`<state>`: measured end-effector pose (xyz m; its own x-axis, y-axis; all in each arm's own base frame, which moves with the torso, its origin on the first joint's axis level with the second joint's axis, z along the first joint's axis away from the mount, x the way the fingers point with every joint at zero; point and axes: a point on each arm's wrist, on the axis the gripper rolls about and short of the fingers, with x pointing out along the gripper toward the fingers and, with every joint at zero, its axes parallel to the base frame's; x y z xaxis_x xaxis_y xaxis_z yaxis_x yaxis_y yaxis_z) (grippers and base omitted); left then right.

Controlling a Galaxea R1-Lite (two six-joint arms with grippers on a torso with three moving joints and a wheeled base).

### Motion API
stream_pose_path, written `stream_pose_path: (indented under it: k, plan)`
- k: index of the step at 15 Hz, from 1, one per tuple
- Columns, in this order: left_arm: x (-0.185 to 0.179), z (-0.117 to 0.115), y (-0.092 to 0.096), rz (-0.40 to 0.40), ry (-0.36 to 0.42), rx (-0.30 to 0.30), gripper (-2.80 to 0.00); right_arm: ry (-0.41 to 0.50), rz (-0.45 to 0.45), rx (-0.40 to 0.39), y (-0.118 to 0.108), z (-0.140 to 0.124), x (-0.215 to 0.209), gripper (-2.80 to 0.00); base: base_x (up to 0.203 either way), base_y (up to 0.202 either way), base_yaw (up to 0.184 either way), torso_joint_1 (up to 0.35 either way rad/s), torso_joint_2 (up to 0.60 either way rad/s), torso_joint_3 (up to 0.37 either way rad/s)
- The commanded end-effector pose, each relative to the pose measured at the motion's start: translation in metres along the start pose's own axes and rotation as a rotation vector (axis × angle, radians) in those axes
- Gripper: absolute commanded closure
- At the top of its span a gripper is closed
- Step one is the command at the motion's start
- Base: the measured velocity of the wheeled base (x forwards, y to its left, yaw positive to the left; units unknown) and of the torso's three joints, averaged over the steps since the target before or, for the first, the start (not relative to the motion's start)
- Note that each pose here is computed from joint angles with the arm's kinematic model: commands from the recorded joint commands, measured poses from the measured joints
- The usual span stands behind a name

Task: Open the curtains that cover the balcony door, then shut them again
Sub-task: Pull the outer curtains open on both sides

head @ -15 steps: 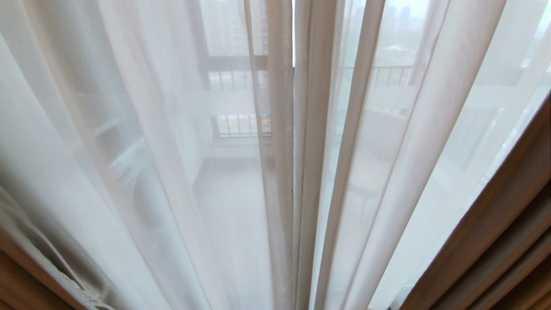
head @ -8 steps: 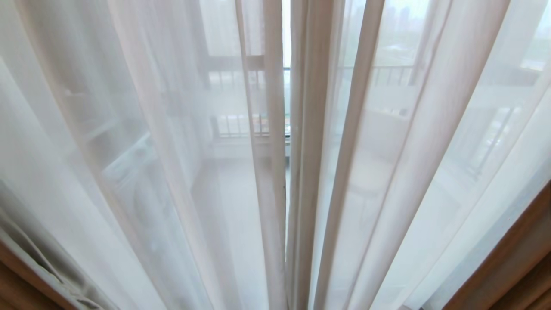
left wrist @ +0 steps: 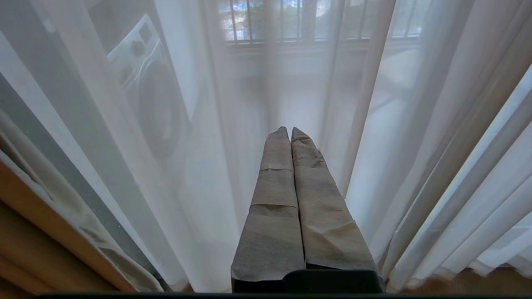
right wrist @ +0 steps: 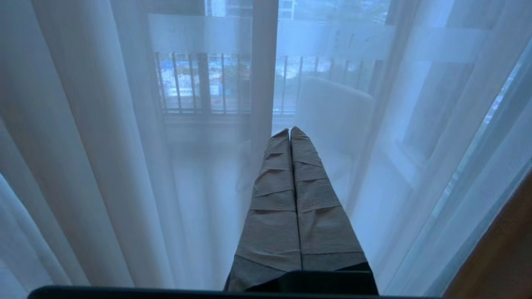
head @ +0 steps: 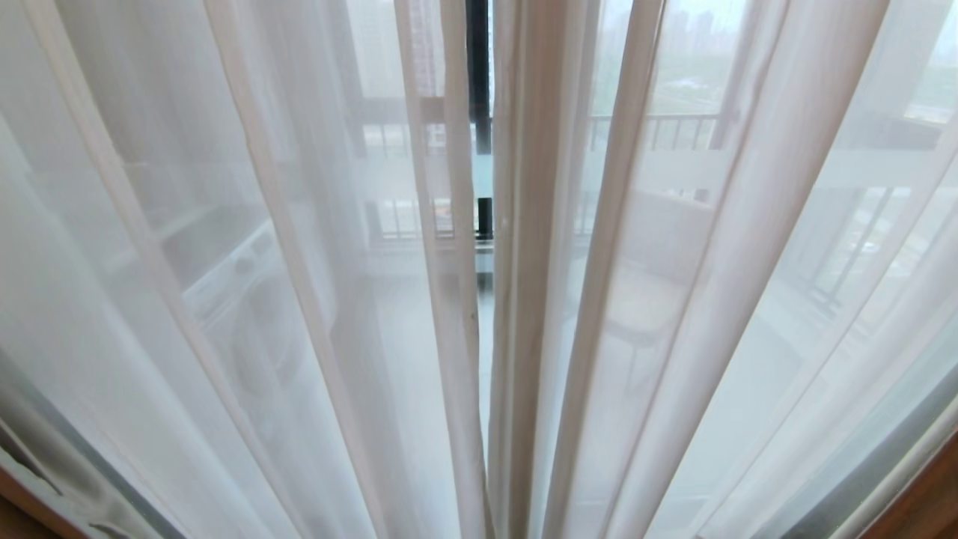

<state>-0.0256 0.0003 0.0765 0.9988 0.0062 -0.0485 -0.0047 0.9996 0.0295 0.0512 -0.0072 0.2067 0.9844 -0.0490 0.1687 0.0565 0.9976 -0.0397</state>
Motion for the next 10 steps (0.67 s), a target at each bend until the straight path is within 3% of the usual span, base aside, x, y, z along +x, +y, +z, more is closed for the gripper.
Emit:
stream_pose_path:
  k: [1,7,10]
  plan:
    - [0.000,0.000,0.000,0.001,0.000,0.000,0.00,0.016,0.047,0.013,0.004,-0.013,-0.008,0.00,0.000,0.000,0.000,0.000,0.00,0.000]
    - [0.000,0.000,0.000,0.001,0.000,0.000,0.00,0.046,0.107,0.026,0.010,-0.065,-0.048,0.00,0.000,0.000,0.000,0.000,0.00,0.000]
    - [0.000,0.000,0.000,0.001,0.001,0.000,0.00,0.113,0.163,0.037,0.011,-0.084,-0.064,0.00,0.000,0.000,0.000,0.000,0.00,0.000]
